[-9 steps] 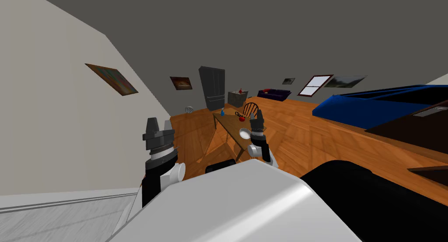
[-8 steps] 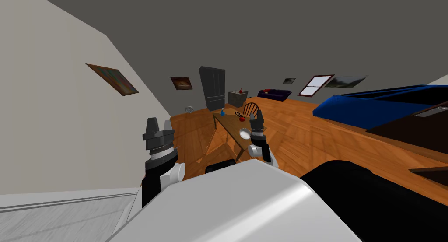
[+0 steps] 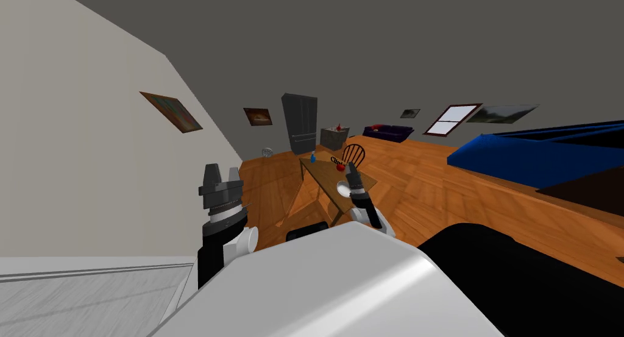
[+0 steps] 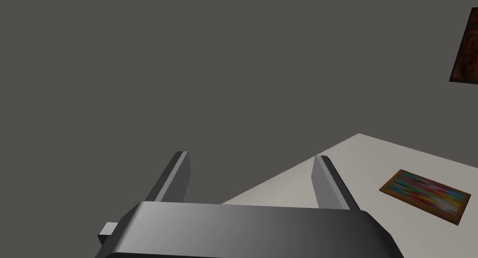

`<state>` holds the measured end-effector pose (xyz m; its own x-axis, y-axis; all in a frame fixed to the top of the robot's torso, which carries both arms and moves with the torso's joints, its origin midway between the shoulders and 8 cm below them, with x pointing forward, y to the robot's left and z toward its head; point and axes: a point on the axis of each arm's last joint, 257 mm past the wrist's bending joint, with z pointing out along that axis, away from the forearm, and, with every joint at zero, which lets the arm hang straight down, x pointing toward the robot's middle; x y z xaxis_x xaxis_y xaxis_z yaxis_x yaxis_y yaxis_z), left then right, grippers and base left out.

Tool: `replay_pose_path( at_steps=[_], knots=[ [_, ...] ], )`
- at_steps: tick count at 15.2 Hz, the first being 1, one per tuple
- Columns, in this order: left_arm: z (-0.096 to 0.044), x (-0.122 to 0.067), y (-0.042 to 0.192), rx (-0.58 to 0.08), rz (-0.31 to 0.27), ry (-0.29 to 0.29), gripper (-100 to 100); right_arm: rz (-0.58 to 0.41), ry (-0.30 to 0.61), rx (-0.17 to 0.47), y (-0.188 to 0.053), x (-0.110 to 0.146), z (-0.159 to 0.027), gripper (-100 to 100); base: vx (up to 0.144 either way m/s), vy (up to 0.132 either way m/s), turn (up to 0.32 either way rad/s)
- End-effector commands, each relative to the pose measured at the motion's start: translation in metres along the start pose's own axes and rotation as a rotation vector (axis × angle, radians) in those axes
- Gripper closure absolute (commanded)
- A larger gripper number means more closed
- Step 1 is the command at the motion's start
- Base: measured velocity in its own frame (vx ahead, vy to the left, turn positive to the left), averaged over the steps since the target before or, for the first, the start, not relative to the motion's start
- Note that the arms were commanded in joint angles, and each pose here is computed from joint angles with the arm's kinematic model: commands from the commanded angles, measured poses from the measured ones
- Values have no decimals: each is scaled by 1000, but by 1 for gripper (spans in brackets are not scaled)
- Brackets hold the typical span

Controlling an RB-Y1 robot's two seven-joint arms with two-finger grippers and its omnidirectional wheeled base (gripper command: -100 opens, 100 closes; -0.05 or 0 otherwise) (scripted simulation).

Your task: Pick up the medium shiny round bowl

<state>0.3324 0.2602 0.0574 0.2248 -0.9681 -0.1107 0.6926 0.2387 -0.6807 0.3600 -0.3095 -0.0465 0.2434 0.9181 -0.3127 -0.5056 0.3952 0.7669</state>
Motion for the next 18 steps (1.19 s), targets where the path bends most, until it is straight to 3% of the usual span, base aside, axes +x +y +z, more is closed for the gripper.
replay_pose_path(
  at_steps=[1,2,3,4,5,6,8,9,11,12,13,14,15,16,18],
  knots=[
    [0,0,0,0,0,0,0,-27,40,39,-16,2,-6,-100,43,6,73],
    [0,0,0,0,0,0,0,-55,78,96,-38,6,-19,-100,48,9,98],
    [0,0,0,0,0,0,0,-61,88,94,-38,7,-19,-100,48,9,82],
    [0,0,0,0,0,0,0,-90,128,151,-60,9,-34,-100,47,13,101],
    [0,0,0,0,0,0,0,-97,139,152,-61,10,-34,-100,43,13,76],
    [0,0,0,0,0,0,0,-126,177,208,-81,11,-51,-100,42,13,121],
    [0,0,0,0,0,0,0,-135,192,214,-85,11,-52,-100,32,5,53],
    [0,0,0,0,0,0,0,-172,242,266,-104,12,-70,-100,30,7,77],
    [0,0,0,0,0,0,0,-175,246,277,-109,11,-73,-100,27,6,53],
    [0,0,0,0,0,0,0,-215,300,325,-125,10,-91,-100,28,10,94],
    [0,0,0,0,0,0,0,-217,302,343,-132,9,-96,-100,31,9,103],
    [0,0,0,0,0,0,0,-258,356,398,-151,5,-118,-100,44,16,135],
    [0,0,0,0,0,0,0,-261,360,409,-155,4,-122,-100,53,20,104],
    [0,0,0,0,0,0,0,-297,408,455,-168,1,-142,-100,64,34,146],
    [0,0,0,0,0,0,0,-307,418,476,-176,-3,-149,-100,42,29,64]
  ],
)
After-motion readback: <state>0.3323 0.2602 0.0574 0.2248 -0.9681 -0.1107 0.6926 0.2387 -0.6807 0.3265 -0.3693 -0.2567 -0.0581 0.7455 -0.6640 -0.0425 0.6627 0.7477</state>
